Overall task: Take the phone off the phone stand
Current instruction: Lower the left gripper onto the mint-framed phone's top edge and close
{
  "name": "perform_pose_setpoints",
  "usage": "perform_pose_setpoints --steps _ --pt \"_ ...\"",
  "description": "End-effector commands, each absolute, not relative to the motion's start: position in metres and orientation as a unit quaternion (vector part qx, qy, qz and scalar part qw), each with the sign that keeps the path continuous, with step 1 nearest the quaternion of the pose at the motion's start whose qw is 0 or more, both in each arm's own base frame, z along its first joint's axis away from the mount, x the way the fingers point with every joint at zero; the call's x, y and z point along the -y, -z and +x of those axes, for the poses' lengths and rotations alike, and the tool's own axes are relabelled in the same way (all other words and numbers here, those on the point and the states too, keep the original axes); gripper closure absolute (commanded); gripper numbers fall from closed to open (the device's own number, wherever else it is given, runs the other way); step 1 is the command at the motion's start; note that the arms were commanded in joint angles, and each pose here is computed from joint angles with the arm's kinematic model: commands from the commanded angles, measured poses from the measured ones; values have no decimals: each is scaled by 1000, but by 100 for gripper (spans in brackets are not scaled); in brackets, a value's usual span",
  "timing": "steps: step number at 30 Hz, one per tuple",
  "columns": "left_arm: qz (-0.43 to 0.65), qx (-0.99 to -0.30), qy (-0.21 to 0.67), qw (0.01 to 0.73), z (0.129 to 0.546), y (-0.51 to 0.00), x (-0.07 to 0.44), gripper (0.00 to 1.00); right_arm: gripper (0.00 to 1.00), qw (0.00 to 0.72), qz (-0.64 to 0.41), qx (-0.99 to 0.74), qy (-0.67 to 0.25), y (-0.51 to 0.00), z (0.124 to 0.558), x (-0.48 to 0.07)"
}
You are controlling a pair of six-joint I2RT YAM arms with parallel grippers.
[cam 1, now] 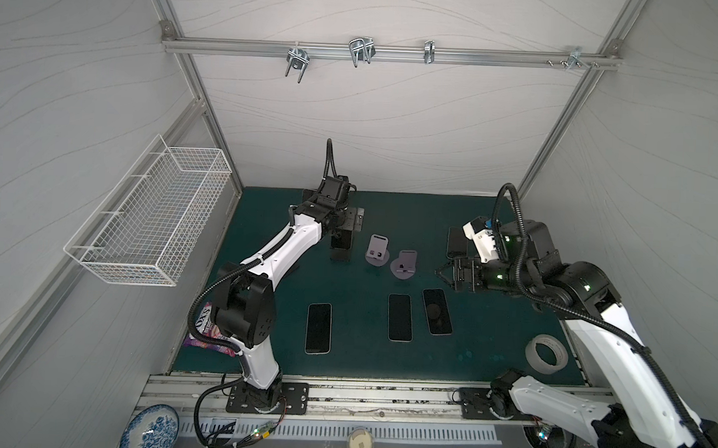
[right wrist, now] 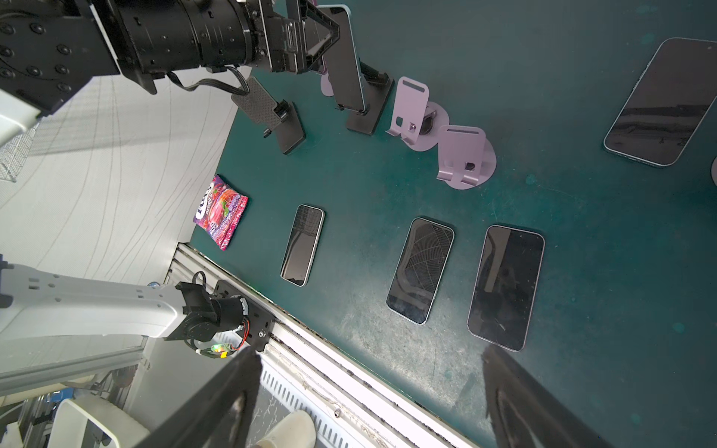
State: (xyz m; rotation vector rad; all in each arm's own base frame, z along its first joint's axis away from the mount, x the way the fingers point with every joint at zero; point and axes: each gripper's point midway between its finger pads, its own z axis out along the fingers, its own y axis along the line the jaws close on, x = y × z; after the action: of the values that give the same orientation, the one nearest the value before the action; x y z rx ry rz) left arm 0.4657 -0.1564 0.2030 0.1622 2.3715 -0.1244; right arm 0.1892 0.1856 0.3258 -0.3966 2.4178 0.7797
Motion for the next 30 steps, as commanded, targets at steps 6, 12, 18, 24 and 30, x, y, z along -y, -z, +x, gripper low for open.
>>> perform_pose_setpoints --steps 6,12,18,24,30 --pt "63 -920 49 383 488 -209 160 1 9 283 -161 -902 -284 -322 191 -186" --pt "55 -922 42 382 496 -206 158 1 9 288 -166 -900 -281 -323 192 -186" --pt "37 -922 44 382 501 -204 154 1 9 286 -177 -900 -279 -322 195 -189" --pt "30 -924 41 378 508 -197 152 1 8 283 -181 -900 -276 -320 197 -191" --pt "29 -928 42 370 512 -190 154 1 8 282 -182 -902 -273 -318 199 -191"
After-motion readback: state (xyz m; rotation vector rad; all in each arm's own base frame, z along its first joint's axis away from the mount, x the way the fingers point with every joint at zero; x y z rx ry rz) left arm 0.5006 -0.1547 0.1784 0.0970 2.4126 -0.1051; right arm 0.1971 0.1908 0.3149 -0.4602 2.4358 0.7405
